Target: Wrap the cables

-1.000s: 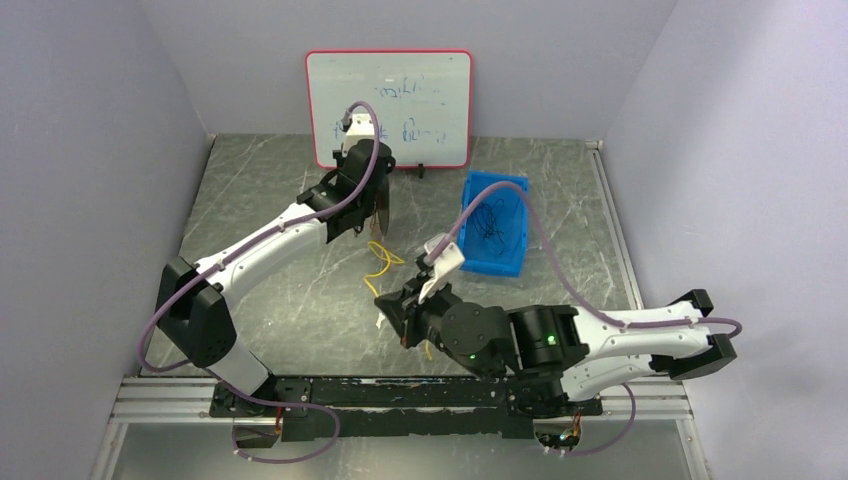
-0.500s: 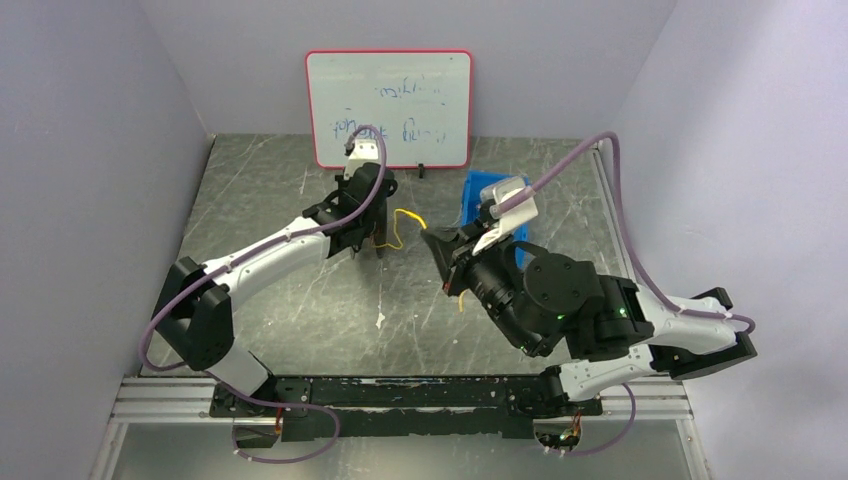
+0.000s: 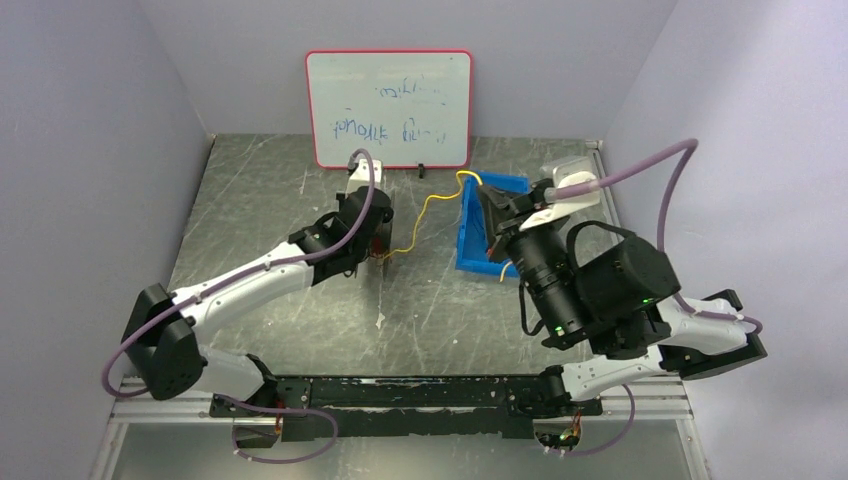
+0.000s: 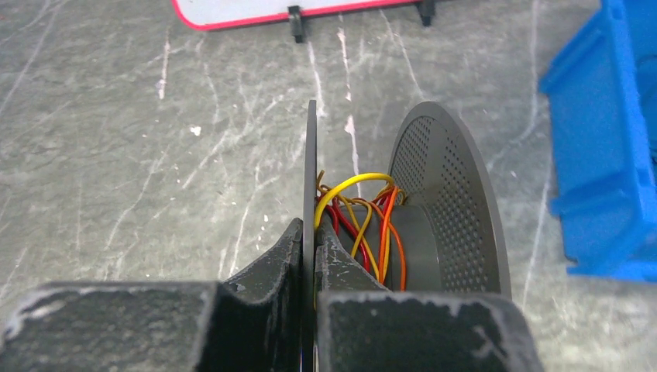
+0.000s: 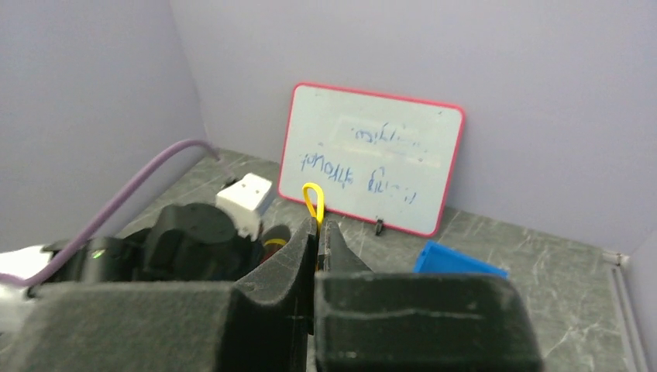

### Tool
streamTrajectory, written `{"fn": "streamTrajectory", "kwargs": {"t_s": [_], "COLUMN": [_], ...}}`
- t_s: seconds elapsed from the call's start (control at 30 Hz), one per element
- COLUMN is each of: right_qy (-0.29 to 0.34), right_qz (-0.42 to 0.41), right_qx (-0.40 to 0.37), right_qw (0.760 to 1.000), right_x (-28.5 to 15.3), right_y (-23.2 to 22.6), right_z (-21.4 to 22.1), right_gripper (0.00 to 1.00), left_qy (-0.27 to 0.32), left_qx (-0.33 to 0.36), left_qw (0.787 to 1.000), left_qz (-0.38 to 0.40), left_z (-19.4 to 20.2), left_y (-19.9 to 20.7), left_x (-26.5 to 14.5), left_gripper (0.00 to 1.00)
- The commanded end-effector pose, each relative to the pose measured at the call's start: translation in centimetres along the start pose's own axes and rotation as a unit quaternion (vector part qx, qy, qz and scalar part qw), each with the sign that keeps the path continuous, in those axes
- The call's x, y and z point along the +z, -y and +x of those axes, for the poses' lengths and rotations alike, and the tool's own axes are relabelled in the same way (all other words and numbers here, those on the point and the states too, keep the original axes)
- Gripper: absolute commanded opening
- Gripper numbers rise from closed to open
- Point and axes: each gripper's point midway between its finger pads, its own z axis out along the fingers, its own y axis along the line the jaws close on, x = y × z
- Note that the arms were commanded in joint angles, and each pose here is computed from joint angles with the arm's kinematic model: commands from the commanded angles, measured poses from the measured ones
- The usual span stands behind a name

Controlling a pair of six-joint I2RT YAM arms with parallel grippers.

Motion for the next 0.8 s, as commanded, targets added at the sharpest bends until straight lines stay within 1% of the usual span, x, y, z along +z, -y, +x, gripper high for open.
{"fn": "streamTrajectory", "kwargs": {"t_s": [0.0,0.13,0.23,0.3,0.37,0.5,0.6,0.7,0.77], "right_qy": [0.017,0.028,0.024,0.013,0.005,-0.011,-0.019,-0.031,-0.044], "right_qz": [-0.056,-0.062,-0.062,-0.047,-0.061,-0.052,-0.034,0.002,0.012], "right_qx": [-0.010,-0.019,-0.040,-0.054,-0.056,-0.073,-0.069,-0.062,-0.050], "right_qw": [0.998,0.997,0.997,0.997,0.997,0.996,0.997,0.998,0.998], "right_x": [-2.2,-1.8,-0.5,2.1,4.8,8.3,10.6,12.9,14.1], "right_y": [-1.7,-2.6,-3.9,-3.9,-4.2,-3.7,-1.7,1.9,3.8], "right_z": [-1.5,-1.5,-0.6,0.7,1.7,3.6,4.6,6.1,7.3], "right_gripper": [0.00,0.00,0.00,0.00,0.00,0.00,0.00,0.00,0.00], "left_qy": [0.000,-0.024,-0.037,-0.048,-0.057,-0.074,-0.074,-0.074,-0.072], "left_qx": [-0.008,0.010,0.026,0.035,0.043,0.055,0.054,0.057,0.060], "left_qw": [0.998,0.996,0.993,0.991,0.989,0.985,0.983,0.981,0.981], "left_qz": [0.061,0.087,0.109,0.121,0.130,0.149,0.161,0.170,0.171], "left_z": [0.2,1.7,2.7,3.5,4.1,5.3,5.6,5.6,5.2], "left_y": [0.9,1.1,1.4,1.6,1.7,1.8,1.6,1.2,0.7], "left_x": [-2.5,-3.8,-4.7,-5.2,-5.7,-6.8,-7.8,-8.6,-9.1], "left_gripper": [0.07,0.07,0.07,0.07,0.07,0.07,0.07,0.07,0.07]}}
